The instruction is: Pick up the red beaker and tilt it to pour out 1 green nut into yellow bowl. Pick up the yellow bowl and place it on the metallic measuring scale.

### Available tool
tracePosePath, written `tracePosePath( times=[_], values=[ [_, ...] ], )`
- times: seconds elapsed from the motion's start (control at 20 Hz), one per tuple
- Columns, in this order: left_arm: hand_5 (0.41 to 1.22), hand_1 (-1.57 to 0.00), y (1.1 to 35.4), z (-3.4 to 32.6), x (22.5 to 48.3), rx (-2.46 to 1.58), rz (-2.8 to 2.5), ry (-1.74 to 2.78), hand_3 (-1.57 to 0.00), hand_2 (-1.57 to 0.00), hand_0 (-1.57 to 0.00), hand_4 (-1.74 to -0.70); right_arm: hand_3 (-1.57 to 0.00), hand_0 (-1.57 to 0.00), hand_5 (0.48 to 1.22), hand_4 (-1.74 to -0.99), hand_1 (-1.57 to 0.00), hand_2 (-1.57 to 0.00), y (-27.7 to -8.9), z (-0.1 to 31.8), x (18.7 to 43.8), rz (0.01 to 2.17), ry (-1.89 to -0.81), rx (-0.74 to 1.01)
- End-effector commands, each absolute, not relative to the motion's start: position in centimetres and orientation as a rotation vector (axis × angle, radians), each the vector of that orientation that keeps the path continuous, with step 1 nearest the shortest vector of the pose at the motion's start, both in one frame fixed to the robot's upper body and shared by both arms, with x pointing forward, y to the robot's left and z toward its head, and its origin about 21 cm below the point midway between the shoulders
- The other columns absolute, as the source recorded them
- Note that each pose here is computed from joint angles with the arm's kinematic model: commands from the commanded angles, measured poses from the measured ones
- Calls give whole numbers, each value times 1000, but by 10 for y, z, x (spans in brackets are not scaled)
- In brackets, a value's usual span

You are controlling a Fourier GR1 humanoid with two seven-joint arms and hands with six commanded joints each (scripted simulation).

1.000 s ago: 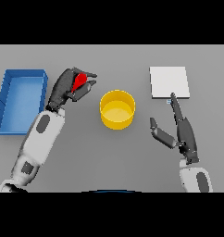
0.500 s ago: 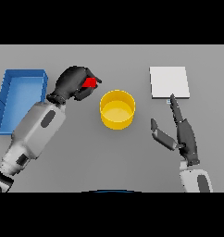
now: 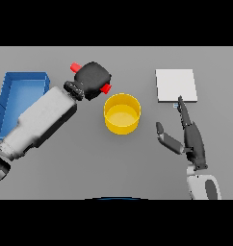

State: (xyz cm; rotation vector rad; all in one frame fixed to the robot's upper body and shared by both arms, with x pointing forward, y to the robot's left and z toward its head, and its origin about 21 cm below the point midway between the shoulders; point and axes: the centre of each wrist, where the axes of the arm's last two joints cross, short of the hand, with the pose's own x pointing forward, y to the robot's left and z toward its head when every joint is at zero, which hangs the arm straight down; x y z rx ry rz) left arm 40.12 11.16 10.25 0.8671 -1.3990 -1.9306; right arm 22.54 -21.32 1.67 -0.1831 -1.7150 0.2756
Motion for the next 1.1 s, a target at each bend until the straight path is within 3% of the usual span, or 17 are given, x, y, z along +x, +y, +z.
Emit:
tracePosePath(
  times=[0.0, 0.4, 1.05],
  values=[
    [1212, -1571, 103, 104, 401, 880, -1994, -1367, -1571, -1571, -1571, -1656, 1, 1, 679, -1245, 1, 1, -213, 15, 223, 269, -1717, -191],
    [1219, -1571, 66, 115, 407, 1052, -2340, -1136, -1571, -1571, -1571, -1725, 1, 1, 648, -1193, 1, 1, -209, 10, 225, 260, -1724, -204],
    [1221, -1571, 35, 110, 404, 1401, -2805, -902, -1571, -1571, -1571, -1733, 1, 1, 629, -1157, 1, 1, -205, 15, 225, 267, -1727, -232]
  ],
)
